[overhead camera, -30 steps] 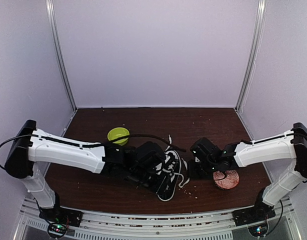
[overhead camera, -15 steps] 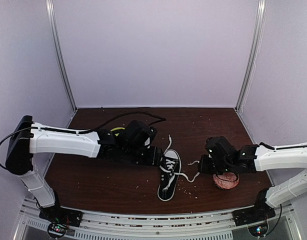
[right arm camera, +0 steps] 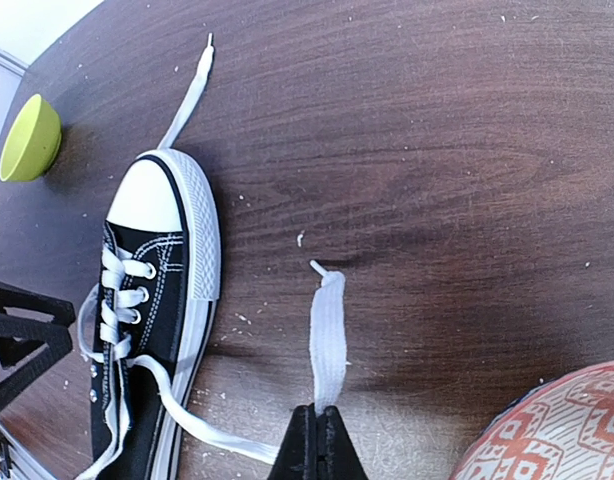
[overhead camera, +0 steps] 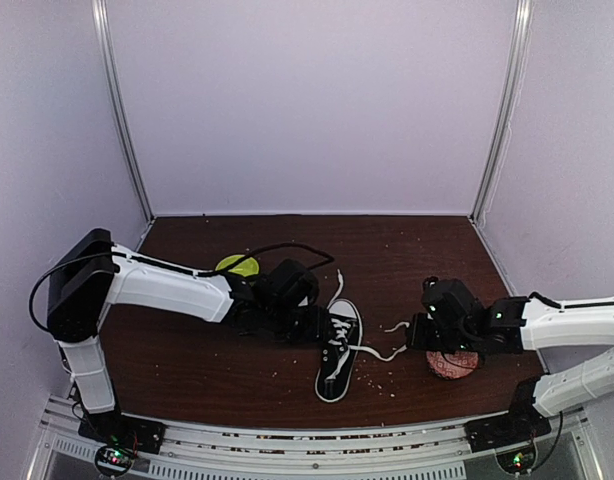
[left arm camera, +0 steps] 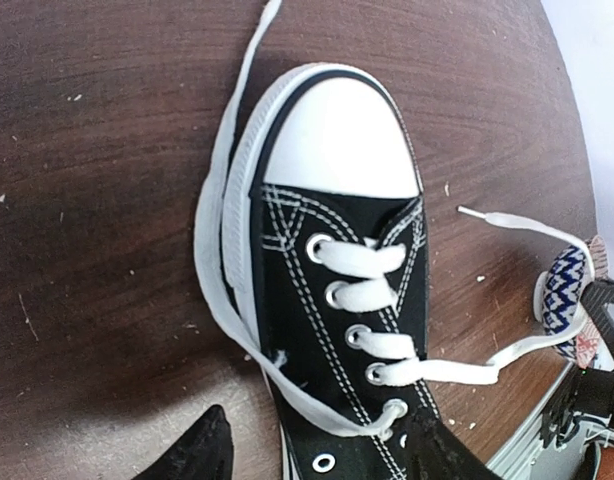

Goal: Tie the shoes

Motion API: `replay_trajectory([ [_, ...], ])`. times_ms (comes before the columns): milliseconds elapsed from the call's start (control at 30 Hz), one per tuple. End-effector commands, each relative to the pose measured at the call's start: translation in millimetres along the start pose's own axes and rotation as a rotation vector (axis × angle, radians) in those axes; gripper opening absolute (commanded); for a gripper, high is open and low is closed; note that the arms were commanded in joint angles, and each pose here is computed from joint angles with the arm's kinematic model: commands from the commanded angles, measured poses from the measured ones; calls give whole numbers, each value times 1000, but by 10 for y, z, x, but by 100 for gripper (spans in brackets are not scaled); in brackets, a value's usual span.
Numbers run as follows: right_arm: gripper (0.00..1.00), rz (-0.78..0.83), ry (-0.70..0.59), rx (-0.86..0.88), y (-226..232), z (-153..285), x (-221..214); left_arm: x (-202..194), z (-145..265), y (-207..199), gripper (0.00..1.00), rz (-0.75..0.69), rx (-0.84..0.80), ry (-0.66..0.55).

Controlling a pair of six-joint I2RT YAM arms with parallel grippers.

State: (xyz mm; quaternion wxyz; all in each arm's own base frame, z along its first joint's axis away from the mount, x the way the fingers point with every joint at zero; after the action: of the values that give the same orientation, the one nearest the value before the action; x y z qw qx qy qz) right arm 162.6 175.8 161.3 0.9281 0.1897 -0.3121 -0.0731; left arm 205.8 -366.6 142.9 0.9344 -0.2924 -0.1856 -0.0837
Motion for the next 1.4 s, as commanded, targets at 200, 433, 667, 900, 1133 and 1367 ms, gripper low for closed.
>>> replay_trajectory([
  [200, 0, 70, -10, 6, 42, -37, 14, 113, -188, -22, 60, 74, -69, -7],
  [433, 3, 93, 16, 11, 100, -113, 4, 129, -218, 2, 30, 86, -94, -10],
  [667, 60, 121, -8, -27, 248, -111, 150, 121, -183, -29, 3, 16, -169, -42],
  [900, 70, 215, -23, -158, 564, -300, 493, 85, -159, -48, 0, -66, -212, -35],
  [1133, 58, 296, 37, -234, 1030, -743, 831, 44, -84, -3, 0, -118, -187, -35],
  [1367, 51, 261, 115, -230, 1149, -1245, 963, -39, -34, 78, 0, -132, -200, -44],
])
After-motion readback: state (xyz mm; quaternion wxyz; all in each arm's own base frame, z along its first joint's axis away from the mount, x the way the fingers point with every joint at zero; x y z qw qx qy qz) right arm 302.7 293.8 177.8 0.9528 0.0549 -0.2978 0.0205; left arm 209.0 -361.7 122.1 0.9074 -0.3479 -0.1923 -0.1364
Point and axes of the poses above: each gripper's point midway between its finger pads, its own z axis back along the fingers, its own y axis along the line the jaws close on, x = y × z, the point moved 10 cm from there along z, back along the fingers, and after that the axes turned 2 degrees about -z, right-handed, at the moved point
